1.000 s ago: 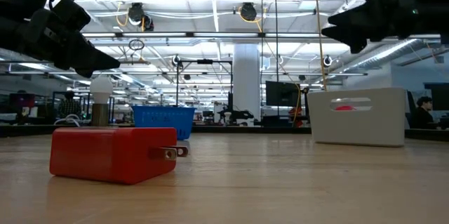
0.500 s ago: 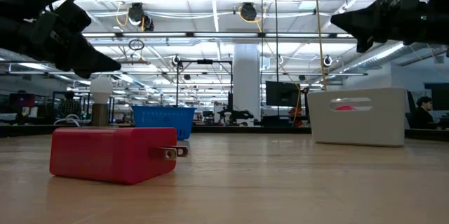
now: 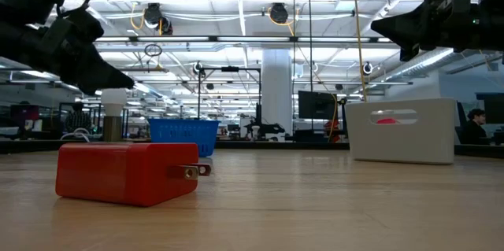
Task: Pick & Place Office items
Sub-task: Put the red charger adapter into the gray bin
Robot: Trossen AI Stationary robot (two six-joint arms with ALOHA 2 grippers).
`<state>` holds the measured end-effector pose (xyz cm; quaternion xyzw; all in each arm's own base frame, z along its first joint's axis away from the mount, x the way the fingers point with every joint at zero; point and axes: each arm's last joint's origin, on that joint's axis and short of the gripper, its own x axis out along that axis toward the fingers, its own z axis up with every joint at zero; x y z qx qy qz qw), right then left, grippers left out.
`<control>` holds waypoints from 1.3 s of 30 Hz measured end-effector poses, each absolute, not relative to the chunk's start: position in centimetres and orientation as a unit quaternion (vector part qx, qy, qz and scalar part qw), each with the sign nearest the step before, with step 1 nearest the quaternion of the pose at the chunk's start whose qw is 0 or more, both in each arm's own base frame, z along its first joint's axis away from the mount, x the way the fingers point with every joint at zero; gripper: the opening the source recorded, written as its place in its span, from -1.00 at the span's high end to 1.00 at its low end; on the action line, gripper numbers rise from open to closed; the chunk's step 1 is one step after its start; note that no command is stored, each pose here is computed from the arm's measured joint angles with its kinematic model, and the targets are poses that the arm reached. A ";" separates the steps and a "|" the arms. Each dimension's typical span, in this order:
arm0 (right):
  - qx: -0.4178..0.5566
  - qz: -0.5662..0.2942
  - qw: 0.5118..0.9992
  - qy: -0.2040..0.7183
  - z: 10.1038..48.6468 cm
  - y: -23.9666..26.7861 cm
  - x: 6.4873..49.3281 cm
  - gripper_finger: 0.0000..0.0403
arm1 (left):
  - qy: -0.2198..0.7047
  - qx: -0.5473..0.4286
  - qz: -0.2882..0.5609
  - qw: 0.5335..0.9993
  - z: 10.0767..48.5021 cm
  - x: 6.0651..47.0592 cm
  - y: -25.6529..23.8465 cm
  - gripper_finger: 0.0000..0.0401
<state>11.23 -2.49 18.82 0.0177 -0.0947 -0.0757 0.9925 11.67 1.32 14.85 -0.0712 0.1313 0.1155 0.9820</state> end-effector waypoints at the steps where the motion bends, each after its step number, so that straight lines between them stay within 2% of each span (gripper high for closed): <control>1: 0.017 -0.076 0.992 -0.095 18.8 -2.5 11.2 0.98 | 0.128 -0.079 0.116 0.982 14.9 11.7 1.3 0.85; 6: 0.014 -0.076 0.993 -0.094 18.8 -2.5 11.2 1.00 | 0.110 -0.094 0.111 0.983 15.2 11.8 1.3 0.85; 10: 0.014 -0.076 0.993 -0.094 18.8 -2.5 11.2 0.98 | 0.087 -0.103 0.070 0.988 15.7 11.9 1.0 0.85; 18: 0.017 -0.076 0.993 -0.094 18.8 -2.5 11.2 0.98 | 0.106 -0.105 0.012 0.989 16.3 13.0 -0.6 0.85; 25: 0.018 -0.076 0.993 -0.094 18.8 -2.5 11.2 0.98 | 0.143 -0.087 -0.037 0.985 19.2 16.1 -3.7 0.85; 32: 0.020 -0.075 0.994 -0.082 18.5 -2.5 11.3 0.98 | 0.211 -0.067 -0.082 0.972 20.1 20.6 -7.3 0.83; 35: 0.029 -0.074 0.994 -0.079 18.5 -2.5 11.3 0.98 | 0.250 -0.058 -0.092 0.962 19.9 22.5 -8.5 0.74; 39: 0.036 -0.074 0.994 -0.075 18.4 -2.5 11.3 0.98 | 0.293 -0.055 -0.121 0.947 19.1 24.8 -10.0 0.45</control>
